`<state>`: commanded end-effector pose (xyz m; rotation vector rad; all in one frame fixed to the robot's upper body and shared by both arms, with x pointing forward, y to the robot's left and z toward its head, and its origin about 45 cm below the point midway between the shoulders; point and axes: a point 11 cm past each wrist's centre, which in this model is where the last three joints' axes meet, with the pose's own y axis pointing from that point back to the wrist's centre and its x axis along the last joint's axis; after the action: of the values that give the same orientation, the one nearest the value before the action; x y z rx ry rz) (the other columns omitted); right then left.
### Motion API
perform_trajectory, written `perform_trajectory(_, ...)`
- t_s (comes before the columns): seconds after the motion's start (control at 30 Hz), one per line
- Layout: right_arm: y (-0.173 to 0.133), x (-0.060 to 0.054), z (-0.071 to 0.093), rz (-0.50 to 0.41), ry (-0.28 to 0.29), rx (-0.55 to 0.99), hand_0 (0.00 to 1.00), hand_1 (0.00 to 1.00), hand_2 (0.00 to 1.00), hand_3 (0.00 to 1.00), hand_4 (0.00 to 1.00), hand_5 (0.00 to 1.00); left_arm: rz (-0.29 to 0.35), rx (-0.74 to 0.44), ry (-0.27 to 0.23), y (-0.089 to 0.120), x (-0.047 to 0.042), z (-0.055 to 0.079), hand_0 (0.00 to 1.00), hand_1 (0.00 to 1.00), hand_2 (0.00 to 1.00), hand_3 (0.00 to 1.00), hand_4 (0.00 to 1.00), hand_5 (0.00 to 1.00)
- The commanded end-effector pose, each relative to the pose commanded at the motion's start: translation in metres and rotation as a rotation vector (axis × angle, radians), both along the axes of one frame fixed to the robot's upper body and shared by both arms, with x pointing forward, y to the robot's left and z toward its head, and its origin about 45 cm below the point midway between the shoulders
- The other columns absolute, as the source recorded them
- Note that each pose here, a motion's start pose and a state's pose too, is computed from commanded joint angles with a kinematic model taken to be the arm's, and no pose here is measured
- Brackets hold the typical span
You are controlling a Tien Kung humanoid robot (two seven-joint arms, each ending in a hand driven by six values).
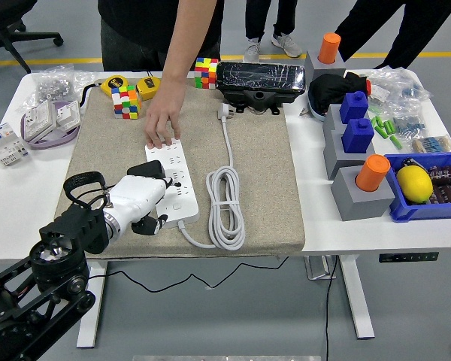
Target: Pick up the plug,place it near the board,insert it into the board,press the button
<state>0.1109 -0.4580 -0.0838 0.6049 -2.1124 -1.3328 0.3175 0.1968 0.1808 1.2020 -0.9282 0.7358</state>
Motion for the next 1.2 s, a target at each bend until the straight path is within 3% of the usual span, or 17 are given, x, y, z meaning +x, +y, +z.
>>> perform_trajectory(0.5, 0.0, 0.001, 0.0, 0.001, -0.003, -0.002, 0.787, 0.694, 0.712, 0.759, 0.998, 0.998, -0.01, 0.033, 0.041, 0.0, -0.0032, -0.008, 0.166, 0.002, 0.085, 0.832, 0.322, 0.002)
perform_trajectory(1.2, 0.0, -0.002, 0.0, 0.0, 0.004, -0.001, 0.787, 0.694, 0.712, 0.759, 0.998, 0.998, -0.014, 0.031, 0.054, 0.0, -0.0068, -0.015, 0.165, 0.002, 0.083, 0.803, 0.296, 0.002)
